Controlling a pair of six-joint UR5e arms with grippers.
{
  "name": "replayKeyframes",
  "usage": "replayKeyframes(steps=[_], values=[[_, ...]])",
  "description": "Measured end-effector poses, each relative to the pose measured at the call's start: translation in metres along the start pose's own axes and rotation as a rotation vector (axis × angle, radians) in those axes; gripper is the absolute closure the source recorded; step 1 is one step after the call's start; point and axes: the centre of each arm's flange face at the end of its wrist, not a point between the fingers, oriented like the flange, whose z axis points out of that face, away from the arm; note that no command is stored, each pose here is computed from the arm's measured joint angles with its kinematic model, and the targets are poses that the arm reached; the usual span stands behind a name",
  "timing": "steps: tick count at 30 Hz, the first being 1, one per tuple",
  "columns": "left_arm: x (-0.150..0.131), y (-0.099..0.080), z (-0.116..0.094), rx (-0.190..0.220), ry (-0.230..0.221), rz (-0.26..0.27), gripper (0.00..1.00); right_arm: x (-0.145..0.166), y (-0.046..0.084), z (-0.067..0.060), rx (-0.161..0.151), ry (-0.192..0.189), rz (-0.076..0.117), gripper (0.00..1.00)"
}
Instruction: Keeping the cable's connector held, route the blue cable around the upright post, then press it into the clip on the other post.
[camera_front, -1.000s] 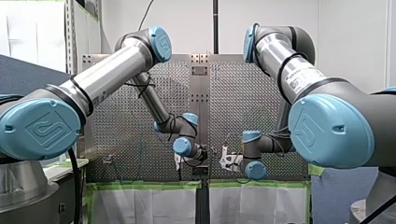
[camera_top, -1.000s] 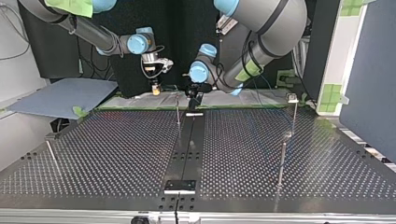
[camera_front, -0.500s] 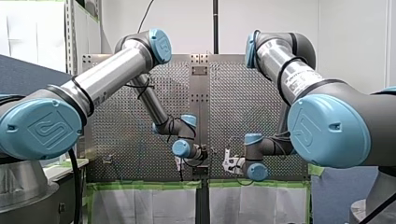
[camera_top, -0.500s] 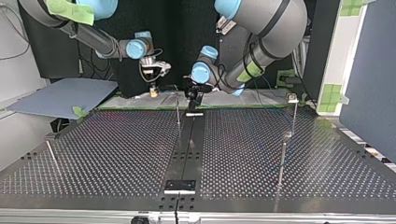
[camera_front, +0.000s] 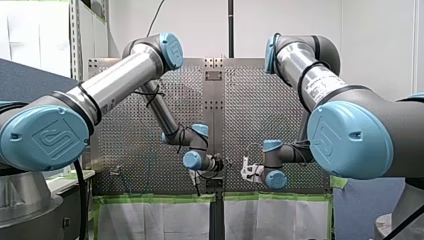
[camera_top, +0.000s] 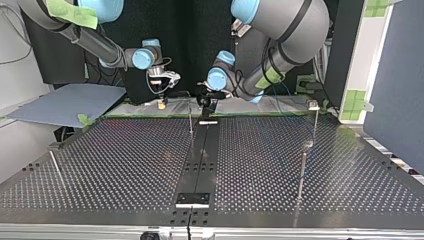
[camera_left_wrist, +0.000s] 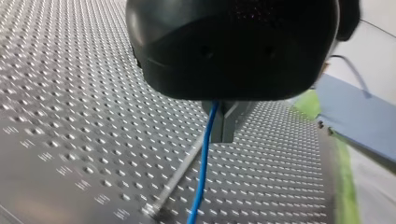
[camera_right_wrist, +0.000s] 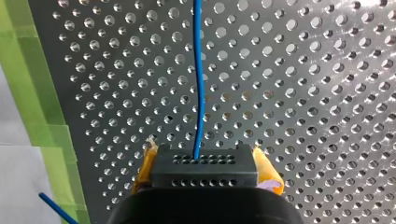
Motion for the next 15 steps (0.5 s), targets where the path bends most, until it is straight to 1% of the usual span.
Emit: replayKeyframes(steps=[2,4,9,15], values=[[0.009,0.006,0.000,-0.010,0.018,-0.009,1.00,0.001,0.001,0.002,-0.001,0.003,0.001,1.00],[0.013,0.010,0.000,-0.012,0.021,-0.014,1.00,0.002,0.003,0.003,-0.002,0.005,0.001,1.00],[0.012,0.014,0.004,0.000,0.000,-0.028,1.00,0.004,0.007,0.006,-0.008,0.008,0.004,1.00],[0.001,0.017,0.013,0.014,-0.027,-0.039,1.00,0.008,0.013,0.011,-0.008,0.017,0.006,1.00]])
